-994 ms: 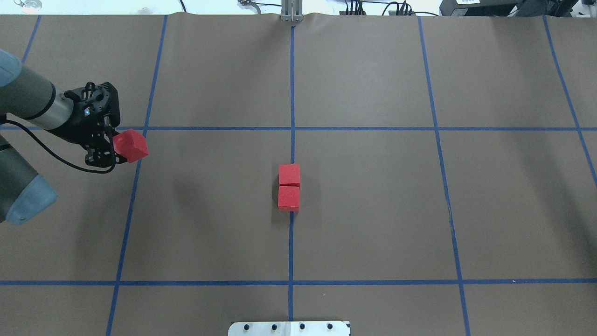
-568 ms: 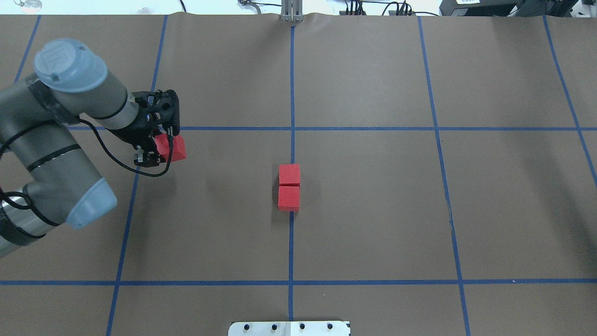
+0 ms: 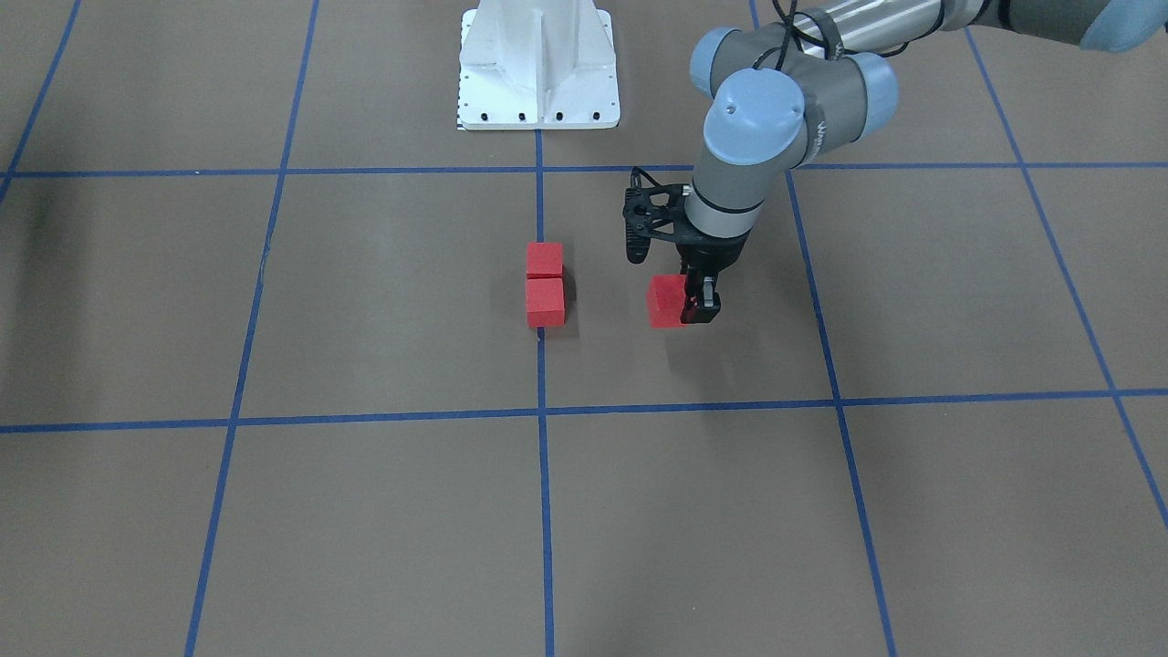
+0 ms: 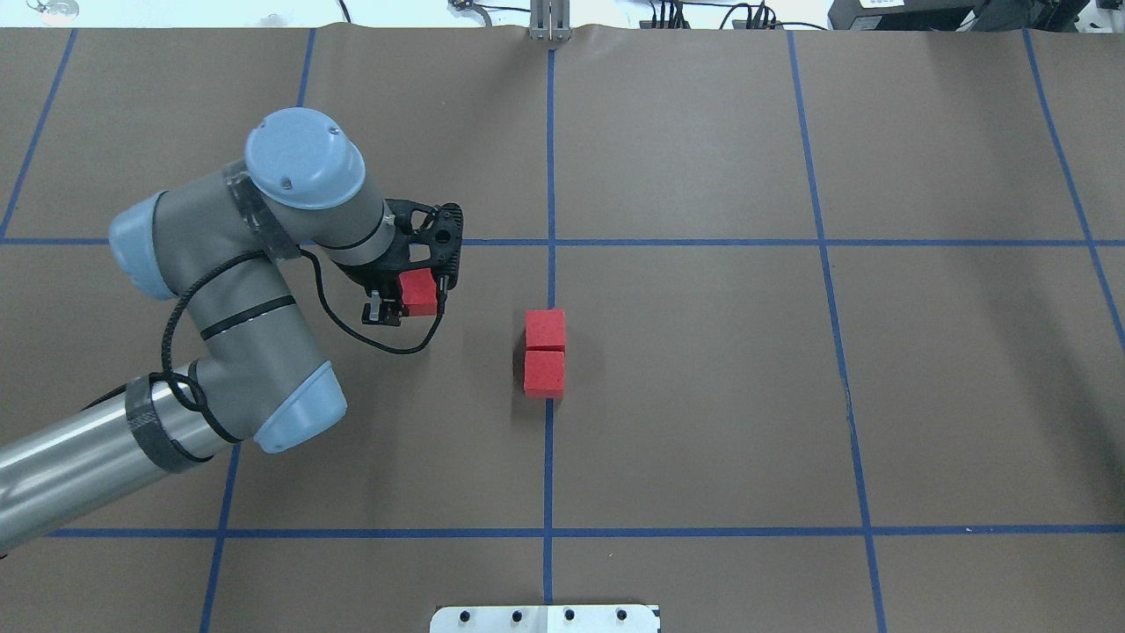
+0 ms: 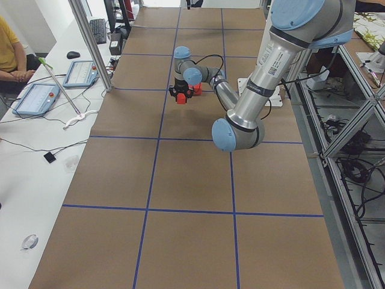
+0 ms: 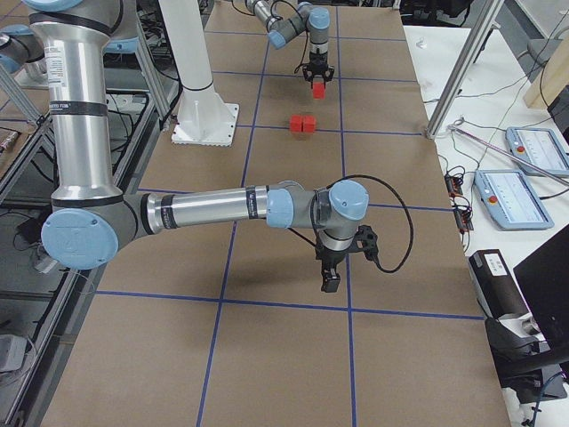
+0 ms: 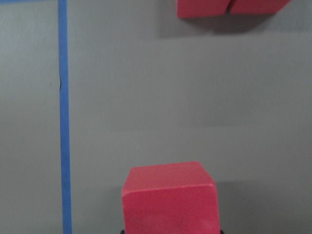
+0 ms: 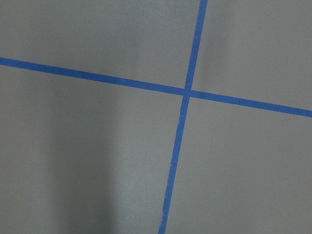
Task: Form red blocks into L shape at center
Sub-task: 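Carry the red cube with the left gripper beside the farther center cube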
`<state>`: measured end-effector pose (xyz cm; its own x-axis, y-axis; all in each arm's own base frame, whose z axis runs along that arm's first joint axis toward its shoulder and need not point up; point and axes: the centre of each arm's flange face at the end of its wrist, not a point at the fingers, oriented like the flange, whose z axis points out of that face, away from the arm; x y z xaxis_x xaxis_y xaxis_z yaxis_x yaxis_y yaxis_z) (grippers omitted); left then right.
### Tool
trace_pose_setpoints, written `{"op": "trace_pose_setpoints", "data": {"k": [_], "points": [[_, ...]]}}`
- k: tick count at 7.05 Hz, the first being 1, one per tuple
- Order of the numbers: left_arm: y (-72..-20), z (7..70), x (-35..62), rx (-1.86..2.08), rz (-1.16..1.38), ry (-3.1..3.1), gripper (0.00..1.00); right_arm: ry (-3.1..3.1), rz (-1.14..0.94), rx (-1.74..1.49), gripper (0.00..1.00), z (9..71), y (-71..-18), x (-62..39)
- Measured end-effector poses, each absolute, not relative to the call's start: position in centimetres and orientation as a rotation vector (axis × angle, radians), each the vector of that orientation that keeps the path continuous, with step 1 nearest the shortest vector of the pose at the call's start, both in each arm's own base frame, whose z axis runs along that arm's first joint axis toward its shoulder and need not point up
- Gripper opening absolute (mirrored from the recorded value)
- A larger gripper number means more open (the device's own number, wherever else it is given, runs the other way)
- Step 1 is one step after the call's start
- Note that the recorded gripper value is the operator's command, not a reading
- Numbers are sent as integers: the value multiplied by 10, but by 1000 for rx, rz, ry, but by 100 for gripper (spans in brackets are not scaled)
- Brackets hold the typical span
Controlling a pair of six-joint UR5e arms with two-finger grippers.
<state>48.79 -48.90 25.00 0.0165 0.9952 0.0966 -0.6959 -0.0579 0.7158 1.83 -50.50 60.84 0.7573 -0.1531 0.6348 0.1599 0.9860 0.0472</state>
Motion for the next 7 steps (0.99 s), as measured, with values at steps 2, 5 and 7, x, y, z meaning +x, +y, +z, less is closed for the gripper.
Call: {"op": "trace_pose_setpoints", "data": {"k": [2,5,7], "points": [[-483,232,515,670,1523,549,0,-691,-170,-11,99,609,-505,18],[-470,214,553,645,1536,537,1,-692,-171,-9,99,608,-506,18],[-474,207,571,629,1540,533,11,-692,-171,-10,99,609,-506,18]]}}
